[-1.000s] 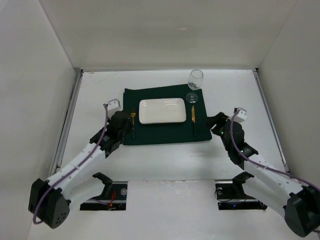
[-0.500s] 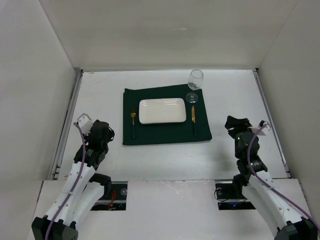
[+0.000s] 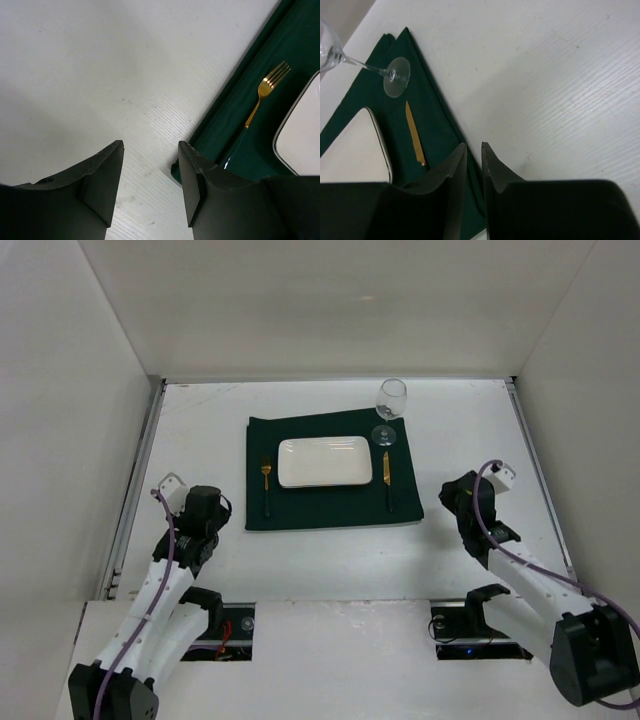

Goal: Set the dinner table for one person

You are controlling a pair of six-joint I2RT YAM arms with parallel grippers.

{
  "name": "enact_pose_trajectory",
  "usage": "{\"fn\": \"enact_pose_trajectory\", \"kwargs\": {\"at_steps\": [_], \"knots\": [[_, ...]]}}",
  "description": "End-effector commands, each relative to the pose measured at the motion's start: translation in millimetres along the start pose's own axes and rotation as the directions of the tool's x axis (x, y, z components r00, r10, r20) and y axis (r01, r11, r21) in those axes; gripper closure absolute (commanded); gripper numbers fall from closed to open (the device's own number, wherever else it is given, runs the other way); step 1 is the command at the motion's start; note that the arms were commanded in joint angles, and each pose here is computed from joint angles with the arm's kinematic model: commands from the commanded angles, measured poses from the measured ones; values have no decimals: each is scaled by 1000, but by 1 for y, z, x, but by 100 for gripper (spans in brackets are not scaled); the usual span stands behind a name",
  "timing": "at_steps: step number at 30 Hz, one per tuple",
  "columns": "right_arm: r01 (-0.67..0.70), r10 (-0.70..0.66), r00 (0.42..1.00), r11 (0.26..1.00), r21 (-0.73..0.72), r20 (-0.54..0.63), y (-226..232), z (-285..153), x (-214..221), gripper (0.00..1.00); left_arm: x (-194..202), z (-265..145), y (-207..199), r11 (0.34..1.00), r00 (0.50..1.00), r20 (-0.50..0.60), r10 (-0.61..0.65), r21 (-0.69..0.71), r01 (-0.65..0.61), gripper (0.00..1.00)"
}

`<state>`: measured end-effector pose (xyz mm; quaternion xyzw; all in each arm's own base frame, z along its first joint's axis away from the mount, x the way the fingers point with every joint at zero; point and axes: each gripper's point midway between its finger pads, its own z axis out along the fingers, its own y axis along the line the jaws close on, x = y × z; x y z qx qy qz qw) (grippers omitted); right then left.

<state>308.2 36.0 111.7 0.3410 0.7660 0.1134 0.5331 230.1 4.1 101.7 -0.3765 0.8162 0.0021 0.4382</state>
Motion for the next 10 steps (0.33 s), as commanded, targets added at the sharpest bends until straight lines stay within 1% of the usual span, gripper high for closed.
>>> {"fn": "enact_pose_trajectory", "kwargs": {"at_steps": [1,3,7,10], "knots": [[24,-27,999,998,-65,-38,27,-3,-1,74,-4,2,-3,1000,1000,8,-19,11,18,55],[35,-39,998,996,-77,-46,32,-3,4,75,-2,2,-6,1000,1000,3,-23,19,23,55],[74,-77,994,996,-47,-78,34,3,10,88,-1,6,-13,999,1000,5,-12,34,12,56],[88,-91,993,995,-41,-72,35,3,12,88,-1,5,-20,999,1000,-7,8,46,-8,55]]}}
